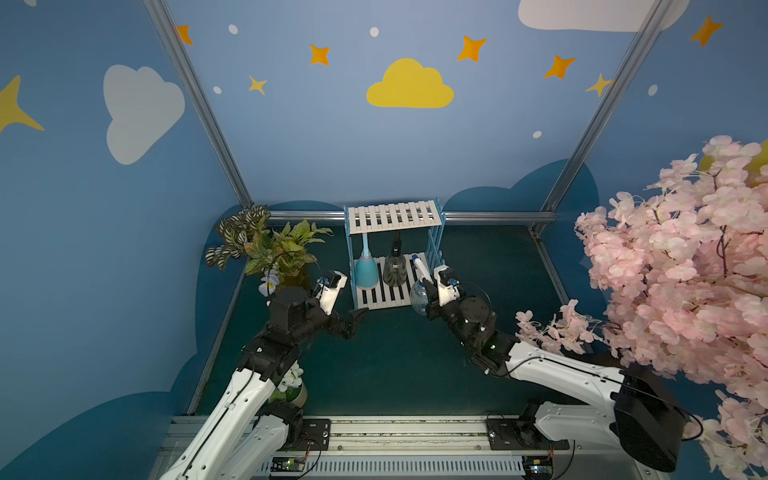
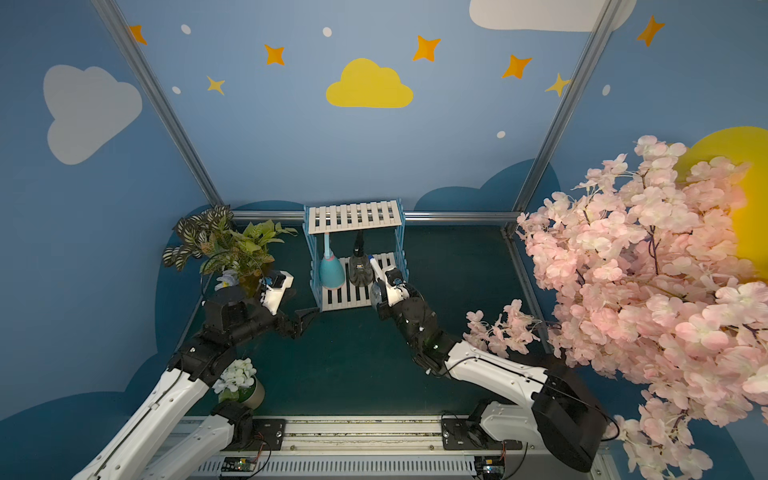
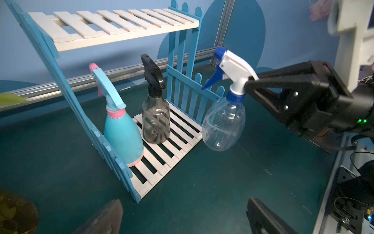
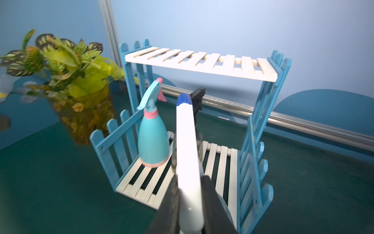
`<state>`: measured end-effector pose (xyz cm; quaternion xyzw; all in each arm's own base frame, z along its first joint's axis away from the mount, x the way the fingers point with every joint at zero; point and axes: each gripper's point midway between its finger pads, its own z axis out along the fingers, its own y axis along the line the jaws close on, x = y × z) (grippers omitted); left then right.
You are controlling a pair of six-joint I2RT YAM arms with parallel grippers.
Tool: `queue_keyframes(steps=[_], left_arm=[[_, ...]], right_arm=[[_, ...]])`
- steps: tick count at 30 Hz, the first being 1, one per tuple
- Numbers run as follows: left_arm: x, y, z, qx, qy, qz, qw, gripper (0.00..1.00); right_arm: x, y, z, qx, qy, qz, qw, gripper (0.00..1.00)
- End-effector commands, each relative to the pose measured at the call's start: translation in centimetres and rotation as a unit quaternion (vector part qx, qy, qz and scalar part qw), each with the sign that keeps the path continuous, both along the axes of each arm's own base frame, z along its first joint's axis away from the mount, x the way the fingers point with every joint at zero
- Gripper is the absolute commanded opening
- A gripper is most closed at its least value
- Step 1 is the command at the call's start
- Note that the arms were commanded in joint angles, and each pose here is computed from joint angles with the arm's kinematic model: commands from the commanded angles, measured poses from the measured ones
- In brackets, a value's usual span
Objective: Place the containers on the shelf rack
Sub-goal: 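Place the container on the shelf.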
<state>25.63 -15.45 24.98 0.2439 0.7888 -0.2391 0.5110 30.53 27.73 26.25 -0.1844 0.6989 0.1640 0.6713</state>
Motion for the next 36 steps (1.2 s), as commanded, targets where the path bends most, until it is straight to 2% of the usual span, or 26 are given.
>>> queue_keyframes(steps=[1,11,21,36], left_arm=[[0.5,0.4,0.8,-0.003,-0.027,0.014,1.000,1.00],[0.1,0.0,0.5,-0.002,-0.033,-0.003,0.999,1.00],[0.2,0.0,0.4,0.006,-0.035,-0.006,0.999,1.00],[0.1,0.0,0.3,0.009,-0.036,-0.010,0.999,1.00]], right_arm=[[2.4,-0.1,4.4,0.071,-0.049,-0.042,0.995,0.00],[6.7,-0.3,3.3,0.116,-0.050,-0.103,0.987,0.00],[7.5,-0.5,-0.3,0.114,-0.039,-0.126,0.985,0.00],[8.7,-0.7,-2.7,0.106,-0.045,-0.143,0.983,0.00]])
